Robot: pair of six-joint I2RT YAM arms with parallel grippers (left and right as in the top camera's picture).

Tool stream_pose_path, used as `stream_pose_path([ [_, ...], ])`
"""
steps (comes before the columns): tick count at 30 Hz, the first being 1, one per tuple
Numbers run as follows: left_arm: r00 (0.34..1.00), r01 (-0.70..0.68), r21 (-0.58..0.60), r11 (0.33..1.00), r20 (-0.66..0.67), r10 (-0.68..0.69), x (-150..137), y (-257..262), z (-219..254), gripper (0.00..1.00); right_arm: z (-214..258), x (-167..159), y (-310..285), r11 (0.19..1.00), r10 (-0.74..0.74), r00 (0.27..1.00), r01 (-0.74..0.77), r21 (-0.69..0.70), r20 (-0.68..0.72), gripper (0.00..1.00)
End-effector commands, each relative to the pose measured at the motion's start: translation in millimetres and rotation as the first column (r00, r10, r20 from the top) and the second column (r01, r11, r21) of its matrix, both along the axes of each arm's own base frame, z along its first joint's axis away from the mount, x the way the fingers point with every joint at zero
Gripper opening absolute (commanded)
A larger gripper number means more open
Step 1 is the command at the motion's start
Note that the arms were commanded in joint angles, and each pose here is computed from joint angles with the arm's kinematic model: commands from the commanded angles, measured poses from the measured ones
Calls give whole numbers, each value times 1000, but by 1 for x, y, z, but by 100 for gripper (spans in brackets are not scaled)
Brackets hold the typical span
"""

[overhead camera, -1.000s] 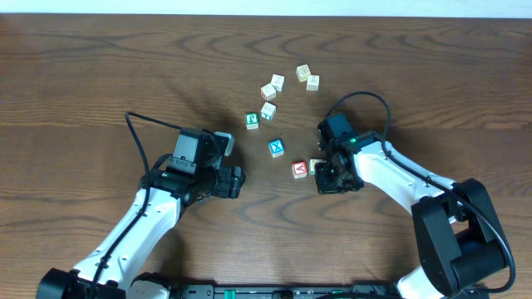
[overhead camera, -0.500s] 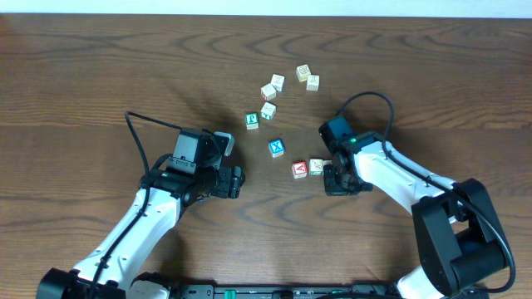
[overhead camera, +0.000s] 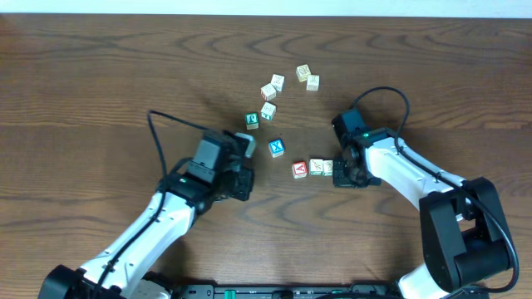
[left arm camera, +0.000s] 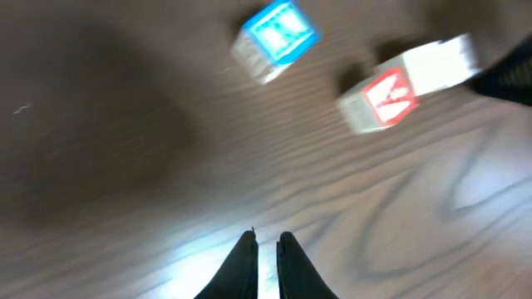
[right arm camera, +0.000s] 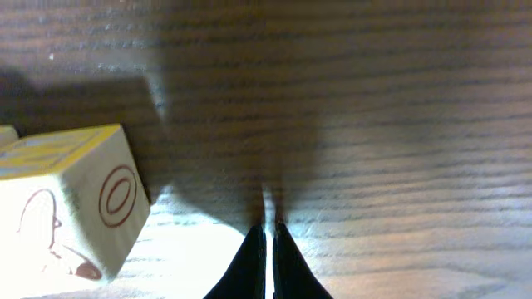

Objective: Lift 3 blocks
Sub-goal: 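Move the left gripper forward toward the blue X and red A blocks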

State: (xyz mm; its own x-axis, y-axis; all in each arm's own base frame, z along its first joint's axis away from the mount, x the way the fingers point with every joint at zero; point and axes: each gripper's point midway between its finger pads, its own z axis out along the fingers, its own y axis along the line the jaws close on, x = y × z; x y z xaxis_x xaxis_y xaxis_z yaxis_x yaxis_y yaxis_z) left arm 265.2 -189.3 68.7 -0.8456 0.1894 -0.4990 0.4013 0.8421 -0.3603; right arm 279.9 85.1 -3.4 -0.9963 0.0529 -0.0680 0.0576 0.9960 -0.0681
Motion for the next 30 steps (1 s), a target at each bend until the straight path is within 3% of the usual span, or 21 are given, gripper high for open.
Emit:
stream_pose_path([
  [1, 999, -33, -10, 999, 12, 34, 2, -13, 4, 10, 3, 4, -2, 1000, 29, 999, -28, -3, 16, 3],
  [3, 996, -85, 23, 996, 17, 85, 6, -11, -2, 11, 3, 4, -2, 999, 37, 999, -37, -4, 17, 2],
  [6, 995, -102, 41, 994, 11, 101, 8, -12, -10, 33, 3, 6, -2, 999, 42, 999, -42, 0, 23, 1],
  [7, 995, -104, 44, 994, 5, 103, 9, -12, -13, 34, 3, 7, 0, 999, 44, 999, -44, 8, 28, 1],
  [8, 995, -101, 46, 994, -2, 101, 9, -13, -17, 32, 3, 9, 3, 998, 54, 998, -55, 25, 33, 1],
  [9, 995, -98, 46, 994, -9, 99, 10, -14, -20, 7, 4, 11, 8, 997, 66, 997, -68, 46, 39, 1],
  [16, 998, -59, -10, 998, -25, 58, 16, -31, -32, 7, 5, 19, 19, 990, 87, 994, -94, 101, 72, 2],
  [19, 999, -47, -32, 998, -23, 46, 18, -36, -33, 24, 5, 19, 29, 982, 94, 993, -105, 155, 76, 1],
  [20, 999, -46, -32, 998, -24, 46, 18, -37, -34, 25, 6, 21, 32, 980, 95, 992, -108, 169, 81, 1],
  [22, 999, -47, -29, 998, -28, 46, 18, -37, -36, 8, 6, 22, 33, 979, 95, 992, -109, 171, 88, 1],
  [30, 998, -47, -23, 999, -38, 46, 17, -36, -40, 7, 7, 27, 34, 978, 93, 990, -110, 176, 105, 1],
])
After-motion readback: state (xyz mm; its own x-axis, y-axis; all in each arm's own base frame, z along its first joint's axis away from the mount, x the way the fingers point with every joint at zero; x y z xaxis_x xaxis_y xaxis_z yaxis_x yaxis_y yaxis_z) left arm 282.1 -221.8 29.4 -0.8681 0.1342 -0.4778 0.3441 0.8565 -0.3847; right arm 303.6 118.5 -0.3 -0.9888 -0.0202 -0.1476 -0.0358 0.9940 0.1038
